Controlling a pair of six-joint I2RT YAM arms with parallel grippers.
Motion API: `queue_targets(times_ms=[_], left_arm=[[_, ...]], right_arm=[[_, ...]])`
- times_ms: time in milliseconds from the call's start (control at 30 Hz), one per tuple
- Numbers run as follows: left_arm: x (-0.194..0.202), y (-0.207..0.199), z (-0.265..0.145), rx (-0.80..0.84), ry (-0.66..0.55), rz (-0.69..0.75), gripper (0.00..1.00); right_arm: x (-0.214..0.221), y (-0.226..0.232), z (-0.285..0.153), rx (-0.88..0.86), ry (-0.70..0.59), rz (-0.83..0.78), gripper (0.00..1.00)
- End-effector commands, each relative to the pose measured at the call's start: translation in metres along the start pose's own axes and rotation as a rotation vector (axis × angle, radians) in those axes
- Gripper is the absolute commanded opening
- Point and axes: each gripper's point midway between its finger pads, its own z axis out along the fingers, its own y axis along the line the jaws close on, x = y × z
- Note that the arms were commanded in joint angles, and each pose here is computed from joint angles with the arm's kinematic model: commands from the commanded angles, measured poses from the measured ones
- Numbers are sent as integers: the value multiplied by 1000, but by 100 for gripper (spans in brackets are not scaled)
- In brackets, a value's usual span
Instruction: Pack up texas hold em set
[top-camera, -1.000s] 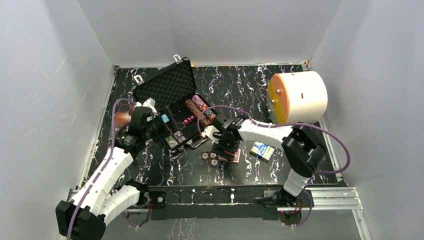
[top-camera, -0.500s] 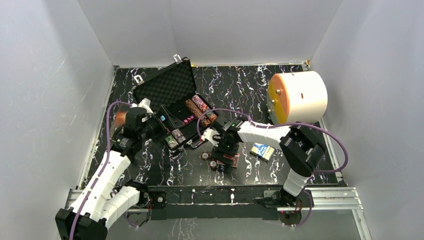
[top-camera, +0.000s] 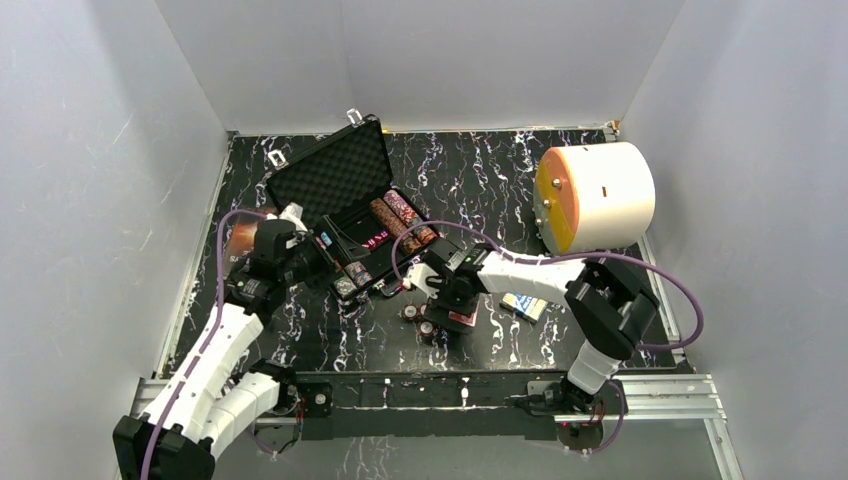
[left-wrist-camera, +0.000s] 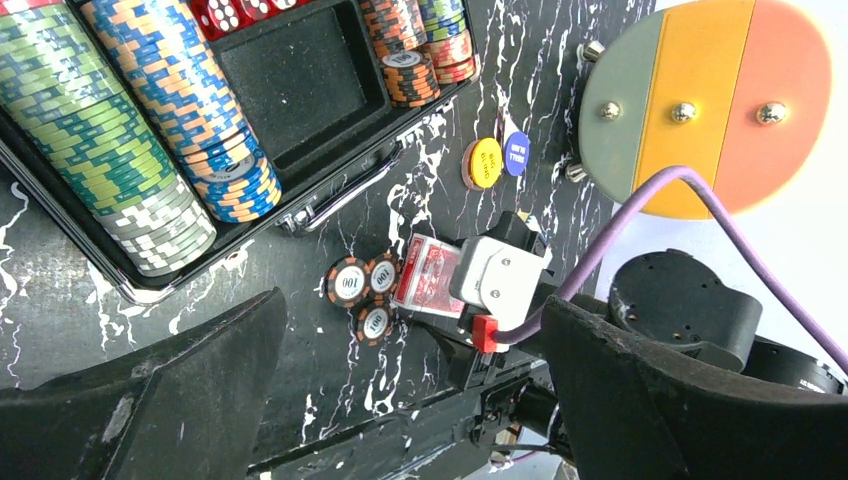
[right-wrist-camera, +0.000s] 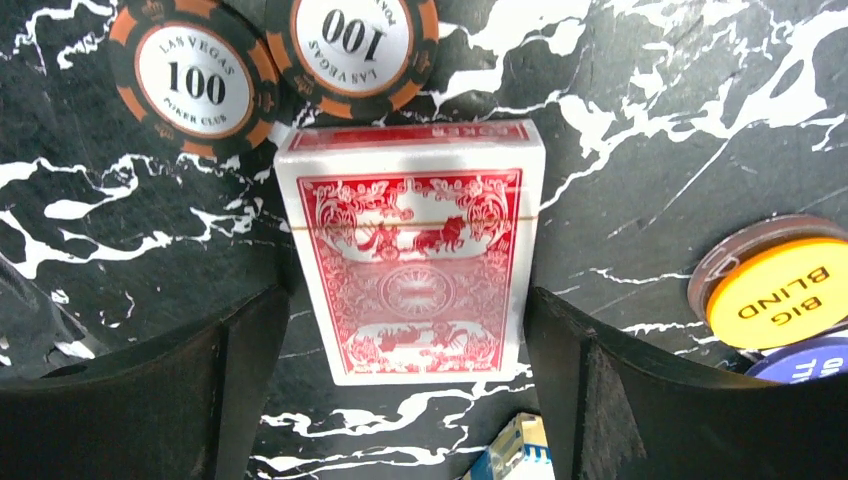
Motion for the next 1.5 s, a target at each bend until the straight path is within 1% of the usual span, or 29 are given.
queue_targets(times_ms=[0, 100, 233, 333, 400, 467, 567, 600, 633, 767, 833, 867, 933, 1000, 1033, 1067, 1100, 1133, 1167, 1200, 1233, 1333, 1467], left_arm=[[4, -6, 0, 45, 21, -10, 98], [8, -2, 2, 39, 32, -19, 98], [13, 1, 2, 42, 50, -22, 98], [19, 7, 0, 29, 61, -30, 98], [23, 11, 0, 23, 67, -48, 98], [28, 15, 2, 25, 80, -69, 98], [37, 17, 8, 34, 123, -102, 98], [40, 18, 10, 33, 143, -113, 98], [44, 20, 12, 33, 163, -124, 98], [53, 19, 19, 54, 221, -159, 94], [57, 9, 23, 111, 270, -168, 91], [60, 3, 25, 143, 300, -169, 88], [66, -14, 28, 232, 391, -157, 87], [73, -45, 27, 389, 468, -126, 90], [88, -52, 29, 429, 526, -85, 85], [93, -52, 31, 435, 541, -72, 75], [94, -57, 31, 455, 544, -66, 69], [97, -58, 34, 450, 554, -58, 64], [102, -50, 38, 399, 562, -53, 61], [109, -49, 37, 406, 582, -39, 53], [112, -52, 35, 427, 595, -31, 50], [123, -52, 31, 441, 629, 13, 46], [132, -43, 33, 411, 656, 28, 34]], right_arm=[[-8, -5, -14, 50, -67, -15, 96], [-4, -8, -11, 70, -57, -17, 95], [7, -14, 1, 104, 8, -12, 92], [10, -7, 8, 59, 28, -24, 88], [7, -2, 9, 20, 22, -30, 82], [0, 2, 7, -6, -1, -34, 73], [-13, -1, 0, 6, -53, -41, 59], [-17, -4, -5, 24, -74, -43, 55], [-22, -6, -11, 41, -104, -49, 53], [-43, -8, -40, 83, -252, -73, 51], [-54, -1, -56, 63, -338, -93, 51], [-59, 4, -62, 42, -372, -106, 51], [-72, 16, -80, -8, -458, -143, 52], [-84, 35, -96, -109, -515, -187, 52], [-91, 41, -105, -137, -553, -205, 52], [-94, 43, -110, -151, -573, -217, 53], [-95, 45, -110, -162, -573, -219, 53], [-96, 44, -109, -160, -565, -215, 53], [-96, 42, -108, -157, -559, -213, 53], [-99, 41, -107, -158, -558, -212, 53], [-99, 41, -105, -160, -553, -210, 53], [-100, 39, -102, -155, -542, -203, 53], [-101, 37, -100, -152, -540, -202, 53]])
